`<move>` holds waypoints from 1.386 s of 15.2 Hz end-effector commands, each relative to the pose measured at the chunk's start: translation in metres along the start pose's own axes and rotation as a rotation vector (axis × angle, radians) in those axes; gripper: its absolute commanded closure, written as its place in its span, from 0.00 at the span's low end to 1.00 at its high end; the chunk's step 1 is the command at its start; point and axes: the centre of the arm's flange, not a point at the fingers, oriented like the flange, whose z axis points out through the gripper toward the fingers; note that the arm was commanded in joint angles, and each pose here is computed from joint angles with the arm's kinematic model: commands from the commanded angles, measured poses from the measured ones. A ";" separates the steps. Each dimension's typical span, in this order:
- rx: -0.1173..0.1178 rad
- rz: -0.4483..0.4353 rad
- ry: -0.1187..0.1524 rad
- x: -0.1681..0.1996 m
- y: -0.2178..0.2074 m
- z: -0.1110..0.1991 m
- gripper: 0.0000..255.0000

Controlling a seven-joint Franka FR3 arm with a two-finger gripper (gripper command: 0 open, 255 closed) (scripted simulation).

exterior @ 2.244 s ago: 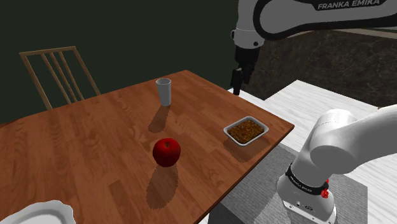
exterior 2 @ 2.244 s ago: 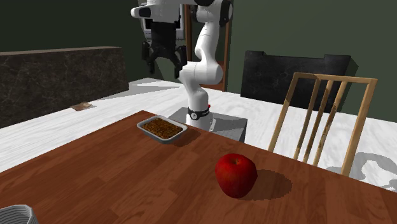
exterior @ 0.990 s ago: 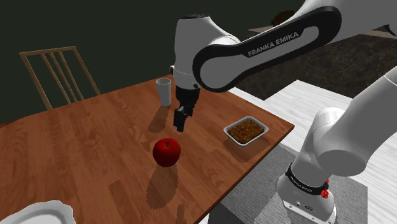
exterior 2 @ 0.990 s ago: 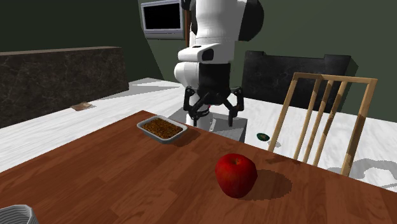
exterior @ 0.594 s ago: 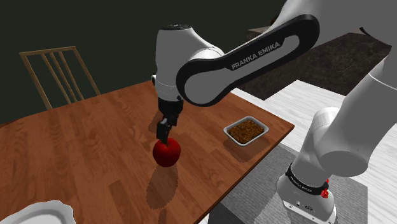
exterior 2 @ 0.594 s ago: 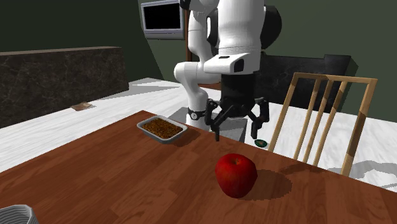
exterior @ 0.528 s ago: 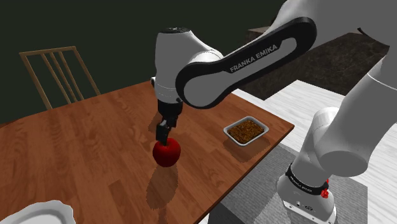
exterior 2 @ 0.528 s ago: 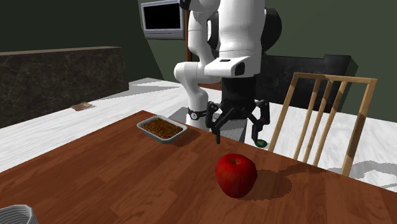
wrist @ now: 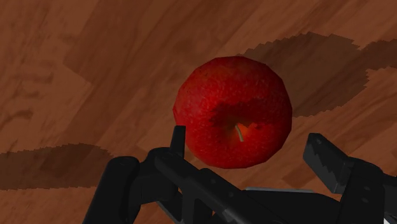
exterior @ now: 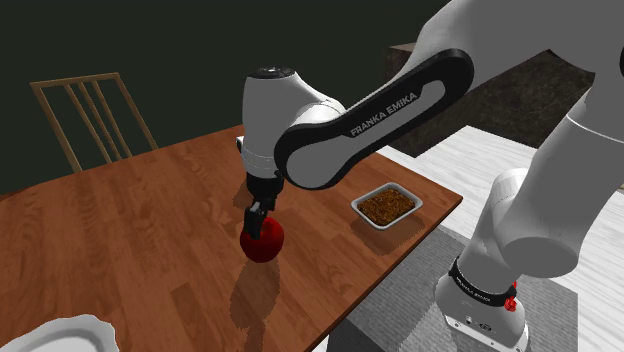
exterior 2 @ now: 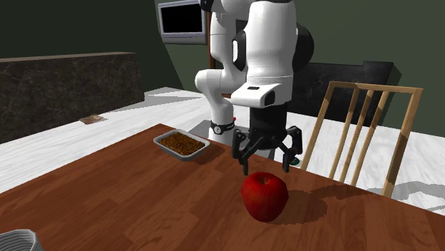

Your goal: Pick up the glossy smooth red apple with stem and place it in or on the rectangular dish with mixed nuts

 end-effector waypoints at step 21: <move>0.000 0.000 0.000 0.004 -0.001 -0.030 1.00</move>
